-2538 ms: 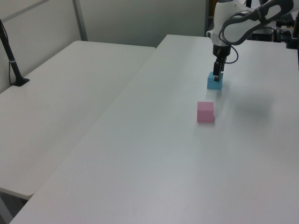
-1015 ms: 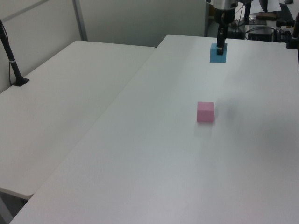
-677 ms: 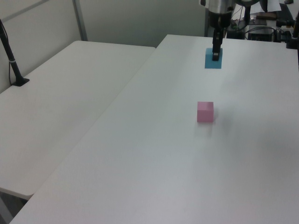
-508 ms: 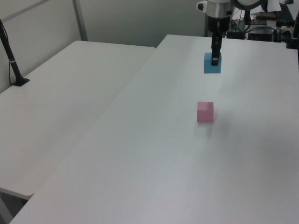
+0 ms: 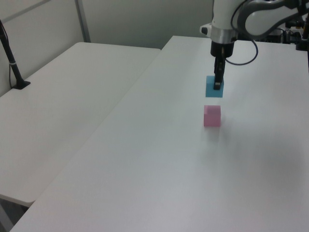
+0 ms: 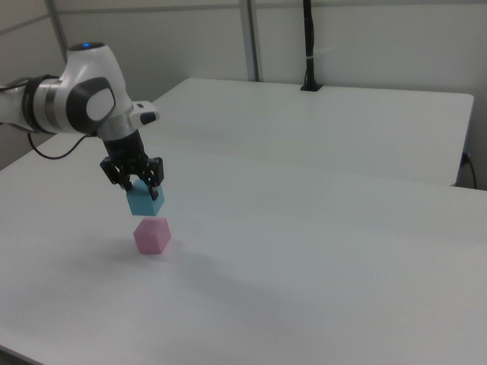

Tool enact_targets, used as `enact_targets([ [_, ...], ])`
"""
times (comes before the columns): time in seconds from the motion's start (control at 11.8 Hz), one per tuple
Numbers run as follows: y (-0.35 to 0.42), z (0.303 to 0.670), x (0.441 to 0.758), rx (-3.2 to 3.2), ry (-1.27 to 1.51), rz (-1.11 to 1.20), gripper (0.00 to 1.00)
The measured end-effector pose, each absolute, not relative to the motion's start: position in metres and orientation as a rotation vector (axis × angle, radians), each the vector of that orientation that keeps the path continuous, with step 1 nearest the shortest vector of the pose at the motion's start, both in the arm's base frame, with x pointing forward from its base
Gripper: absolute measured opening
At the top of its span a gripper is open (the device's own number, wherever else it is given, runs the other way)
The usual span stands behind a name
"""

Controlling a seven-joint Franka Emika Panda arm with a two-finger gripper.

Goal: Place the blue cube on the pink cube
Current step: 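Lift the blue cube and carry it over the pink cube, then lower the blue cube onto the pink cube and open the gripper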

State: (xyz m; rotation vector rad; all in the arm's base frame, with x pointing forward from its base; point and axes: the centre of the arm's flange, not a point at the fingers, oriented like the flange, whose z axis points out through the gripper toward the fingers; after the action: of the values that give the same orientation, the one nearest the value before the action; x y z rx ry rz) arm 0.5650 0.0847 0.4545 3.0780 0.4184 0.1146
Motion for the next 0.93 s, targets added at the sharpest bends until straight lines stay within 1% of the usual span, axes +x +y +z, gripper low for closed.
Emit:
enact_targets([
  [0.17, 0.089, 0.438, 0.565, 3.081, 0.414, 0.095, 0.59],
  [0.42, 0.090, 0.426, 0.567, 3.085, 0.392, 0.067, 0.59],
  [0.51, 0.090, 0.422, 0.567, 3.085, 0.392, 0.055, 0.55],
  [0.76, 0.102, 0.411, 0.568, 3.082, 0.419, 0.034, 0.55],
  [0.93, 0.106, 0.405, 0.572, 3.088, 0.388, 0.060, 0.55],
])
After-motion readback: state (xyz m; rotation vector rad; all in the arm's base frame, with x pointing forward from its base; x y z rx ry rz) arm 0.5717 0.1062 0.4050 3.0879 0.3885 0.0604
